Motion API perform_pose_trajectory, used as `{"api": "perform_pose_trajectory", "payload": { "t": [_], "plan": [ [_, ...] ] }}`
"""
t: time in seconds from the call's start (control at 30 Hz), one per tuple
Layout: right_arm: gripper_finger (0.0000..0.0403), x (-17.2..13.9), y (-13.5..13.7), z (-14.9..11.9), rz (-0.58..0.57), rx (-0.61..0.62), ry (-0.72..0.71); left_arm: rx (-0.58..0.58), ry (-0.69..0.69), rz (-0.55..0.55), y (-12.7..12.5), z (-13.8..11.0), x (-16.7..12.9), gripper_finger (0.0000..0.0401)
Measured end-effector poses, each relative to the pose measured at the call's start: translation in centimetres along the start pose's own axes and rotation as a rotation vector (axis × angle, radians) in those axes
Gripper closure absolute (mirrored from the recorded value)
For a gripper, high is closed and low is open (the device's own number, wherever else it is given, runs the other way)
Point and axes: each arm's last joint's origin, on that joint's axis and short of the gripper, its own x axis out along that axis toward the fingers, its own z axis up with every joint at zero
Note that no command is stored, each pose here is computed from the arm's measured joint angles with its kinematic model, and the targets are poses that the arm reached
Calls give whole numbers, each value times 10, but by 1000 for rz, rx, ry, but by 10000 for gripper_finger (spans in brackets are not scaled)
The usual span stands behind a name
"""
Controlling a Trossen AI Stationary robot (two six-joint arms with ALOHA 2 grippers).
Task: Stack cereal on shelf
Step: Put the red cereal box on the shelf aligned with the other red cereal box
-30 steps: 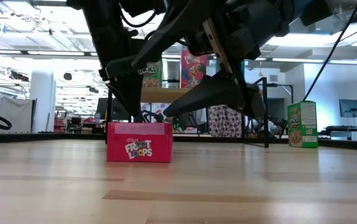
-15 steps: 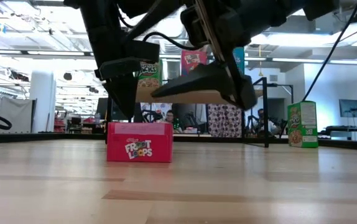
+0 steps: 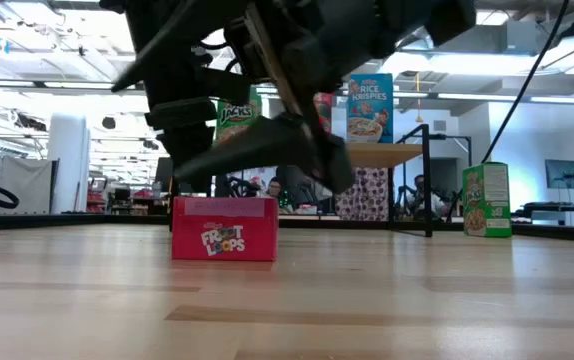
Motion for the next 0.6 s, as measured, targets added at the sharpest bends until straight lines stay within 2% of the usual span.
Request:
{"api": "perform_pose_trajectory", "payload": {
  "t": [0.13, 0.37, 0.6],
  "plan": [
    [113, -1, -6, -6, -71, 30, 29, 52, -13, -7, -1, 1, 0, 293],
    [113, -1, -9, -8, -106, 34, 22, 143, -51, -103, -5, 7, 0, 293],
    [113, -1, -13, -7, -141, 44, 28, 184, -53, -123, -4, 9, 4, 293]
  ]
}}
